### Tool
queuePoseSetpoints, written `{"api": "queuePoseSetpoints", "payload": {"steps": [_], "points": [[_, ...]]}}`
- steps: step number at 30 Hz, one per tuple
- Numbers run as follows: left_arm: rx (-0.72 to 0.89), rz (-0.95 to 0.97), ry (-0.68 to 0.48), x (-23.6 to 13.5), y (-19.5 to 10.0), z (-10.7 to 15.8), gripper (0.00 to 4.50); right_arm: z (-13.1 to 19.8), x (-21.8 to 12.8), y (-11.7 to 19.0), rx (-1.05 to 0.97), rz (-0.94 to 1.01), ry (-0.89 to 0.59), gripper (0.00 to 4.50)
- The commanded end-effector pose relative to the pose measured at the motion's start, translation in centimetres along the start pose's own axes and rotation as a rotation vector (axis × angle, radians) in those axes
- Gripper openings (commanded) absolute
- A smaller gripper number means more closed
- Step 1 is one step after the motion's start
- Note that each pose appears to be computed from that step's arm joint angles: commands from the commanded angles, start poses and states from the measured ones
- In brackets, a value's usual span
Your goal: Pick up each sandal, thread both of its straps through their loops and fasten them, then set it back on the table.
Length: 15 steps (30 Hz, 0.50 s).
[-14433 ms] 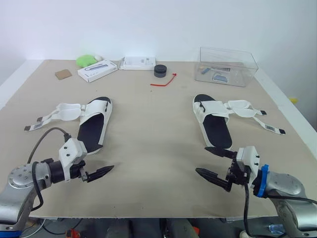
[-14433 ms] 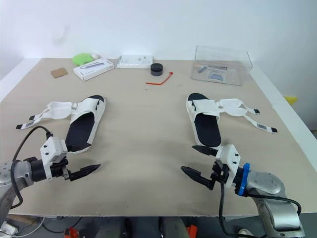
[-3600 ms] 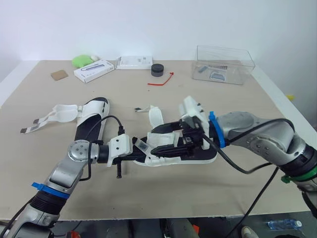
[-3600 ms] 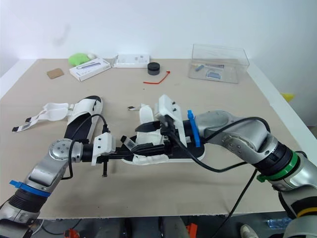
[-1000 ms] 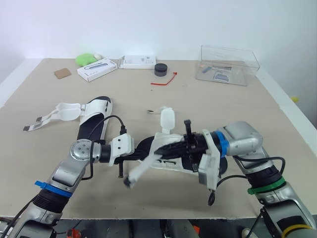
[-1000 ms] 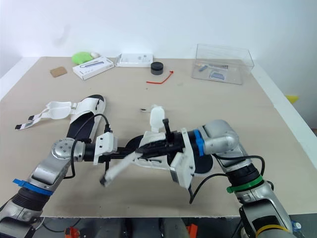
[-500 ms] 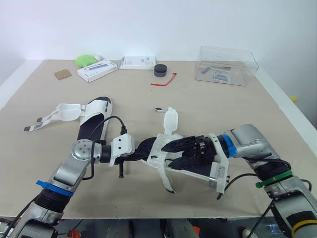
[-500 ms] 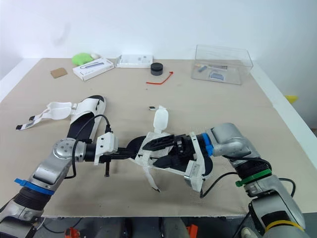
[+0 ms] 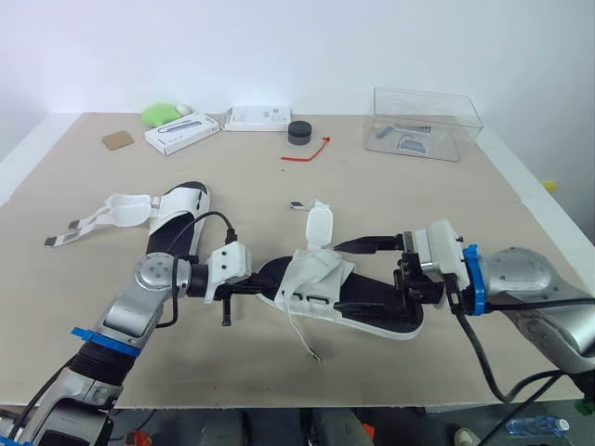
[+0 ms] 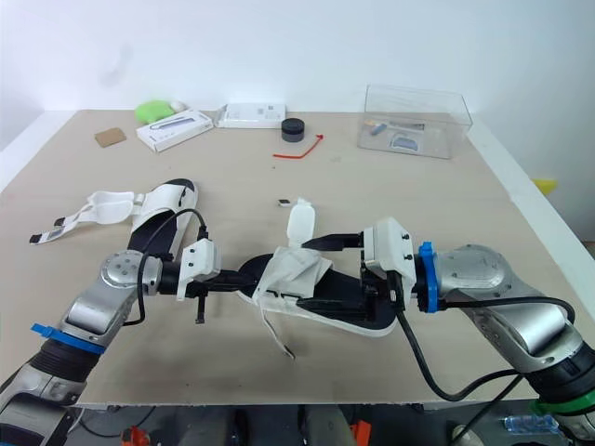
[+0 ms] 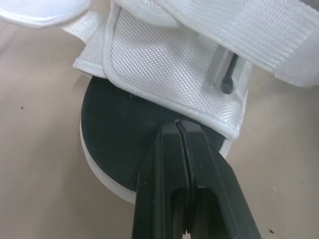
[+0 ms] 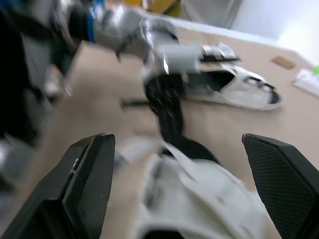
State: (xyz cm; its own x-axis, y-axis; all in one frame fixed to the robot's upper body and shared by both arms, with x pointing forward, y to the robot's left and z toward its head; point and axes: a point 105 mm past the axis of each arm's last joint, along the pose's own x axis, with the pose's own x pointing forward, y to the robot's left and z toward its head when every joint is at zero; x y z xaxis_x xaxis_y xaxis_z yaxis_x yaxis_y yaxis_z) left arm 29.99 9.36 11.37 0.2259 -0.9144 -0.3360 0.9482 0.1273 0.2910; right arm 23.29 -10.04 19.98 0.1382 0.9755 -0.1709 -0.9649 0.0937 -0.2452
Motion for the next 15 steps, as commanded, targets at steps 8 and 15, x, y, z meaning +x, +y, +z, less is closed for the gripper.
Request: {"api": "queuePoseSetpoints", "payload": {"steps": [8, 15], "points": [[0.057, 0.052, -0.022, 0.2, 2.2, 1.1, 0.0, -4.2, -0.3, 3.4, 0.484, 0.108, 0.246, 4.38], [0.05, 0.035, -0.014, 0.1, 1.7, 0.8, 0.0, -7.1, -0.4, 3.4, 0.519, 0.081, 0.333, 4.38]]}}
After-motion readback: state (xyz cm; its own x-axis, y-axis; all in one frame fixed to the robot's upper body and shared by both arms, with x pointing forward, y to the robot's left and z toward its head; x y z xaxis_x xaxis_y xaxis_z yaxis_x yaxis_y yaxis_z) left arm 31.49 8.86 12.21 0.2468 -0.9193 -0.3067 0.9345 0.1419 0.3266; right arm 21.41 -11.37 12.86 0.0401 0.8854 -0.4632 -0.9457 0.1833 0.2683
